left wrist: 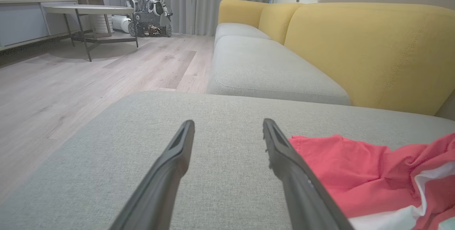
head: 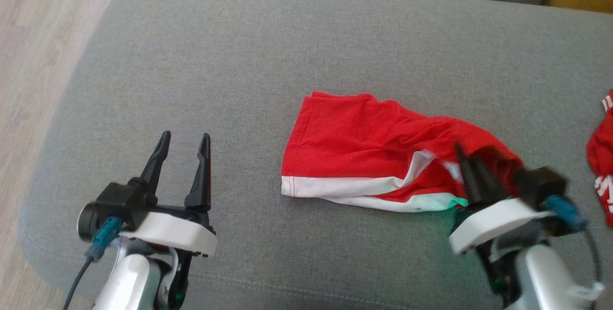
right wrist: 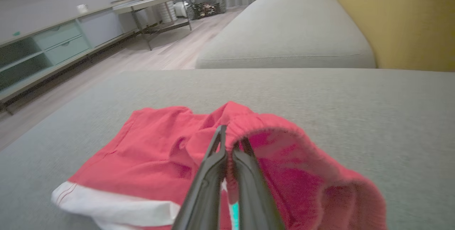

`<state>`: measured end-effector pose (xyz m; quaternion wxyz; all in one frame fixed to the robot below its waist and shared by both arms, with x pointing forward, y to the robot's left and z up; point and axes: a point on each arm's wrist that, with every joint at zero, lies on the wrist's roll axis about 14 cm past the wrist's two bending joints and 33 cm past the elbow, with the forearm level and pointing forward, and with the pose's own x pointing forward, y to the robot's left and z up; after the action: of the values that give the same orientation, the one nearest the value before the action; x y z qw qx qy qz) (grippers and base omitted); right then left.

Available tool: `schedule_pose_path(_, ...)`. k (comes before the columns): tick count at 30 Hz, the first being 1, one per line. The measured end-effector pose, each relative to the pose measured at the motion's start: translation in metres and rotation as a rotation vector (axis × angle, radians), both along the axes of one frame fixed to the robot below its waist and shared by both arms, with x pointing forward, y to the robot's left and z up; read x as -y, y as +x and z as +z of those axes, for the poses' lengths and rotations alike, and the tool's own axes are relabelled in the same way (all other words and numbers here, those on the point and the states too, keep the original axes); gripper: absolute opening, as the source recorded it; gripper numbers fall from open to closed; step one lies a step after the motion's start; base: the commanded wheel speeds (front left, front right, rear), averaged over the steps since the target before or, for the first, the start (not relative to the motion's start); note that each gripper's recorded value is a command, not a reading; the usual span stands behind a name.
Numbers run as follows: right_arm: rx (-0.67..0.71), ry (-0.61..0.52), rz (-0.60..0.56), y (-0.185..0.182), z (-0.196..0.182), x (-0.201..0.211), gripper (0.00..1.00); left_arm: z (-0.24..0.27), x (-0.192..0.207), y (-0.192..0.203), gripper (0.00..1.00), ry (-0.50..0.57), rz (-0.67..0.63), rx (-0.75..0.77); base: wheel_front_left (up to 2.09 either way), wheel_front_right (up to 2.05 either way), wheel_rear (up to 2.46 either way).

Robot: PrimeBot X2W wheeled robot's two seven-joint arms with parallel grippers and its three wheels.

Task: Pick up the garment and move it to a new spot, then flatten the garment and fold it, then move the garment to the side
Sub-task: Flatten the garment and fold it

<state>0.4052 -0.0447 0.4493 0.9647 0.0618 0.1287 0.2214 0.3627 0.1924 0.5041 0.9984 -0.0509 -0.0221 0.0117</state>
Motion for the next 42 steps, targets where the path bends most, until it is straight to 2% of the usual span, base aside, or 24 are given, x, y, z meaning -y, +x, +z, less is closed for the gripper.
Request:
schedule_pose_path(1,0.008,0.012,-0.048,0.010,0.003,0.013,0.00,-0.001,0.003,0.002,1.00,0.001,-0.013,-0.002,0.00,0.00,0.00)
schedule_pose_path(5,0.011,0.020,-0.110,0.023,0.005,0.032,0.00,-0.004,0.008,0.006,1.00,-0.003,-0.027,-0.007,0.00,0.00,0.00)
schedule_pose_path(9,-0.053,0.026,-0.177,0.041,-0.010,0.051,0.00,-0.006,0.014,0.015,1.00,-0.011,-0.045,-0.010,0.00,0.00,0.00)
schedule_pose_path(15,-0.125,0.037,-0.215,0.070,-0.032,0.064,0.00,-0.007,0.017,0.032,1.00,-0.007,-0.059,-0.006,0.00,0.00,0.00)
schedule_pose_path(16,-0.135,0.035,-0.213,0.074,-0.035,0.064,0.14,-0.009,0.018,0.034,1.00,-0.009,-0.061,-0.010,0.00,0.00,0.00)
schedule_pose_path(17,-0.143,0.036,-0.214,0.077,-0.037,0.065,0.68,-0.011,0.020,0.035,1.00,-0.010,-0.068,-0.016,0.00,0.00,0.00)
schedule_pose_path(18,-0.144,0.038,-0.215,0.080,-0.038,0.065,1.00,-0.013,0.020,0.035,1.00,-0.008,-0.072,-0.021,0.00,0.00,0.00)
schedule_pose_path(24,-0.131,0.047,-0.207,0.078,-0.039,0.063,1.00,-0.011,0.019,0.040,1.00,0.001,-0.071,-0.011,0.00,0.00,0.00)
schedule_pose_path(32,-0.019,0.035,-0.233,0.059,-0.009,0.087,1.00,-0.002,0.027,0.041,1.00,0.003,-0.093,0.019,0.00,0.00,0.00)
schedule_pose_path(42,0.233,-0.004,-0.248,0.030,0.069,0.101,1.00,-0.004,0.031,0.023,1.00,0.008,-0.100,0.010,0.00,0.00,0.00)
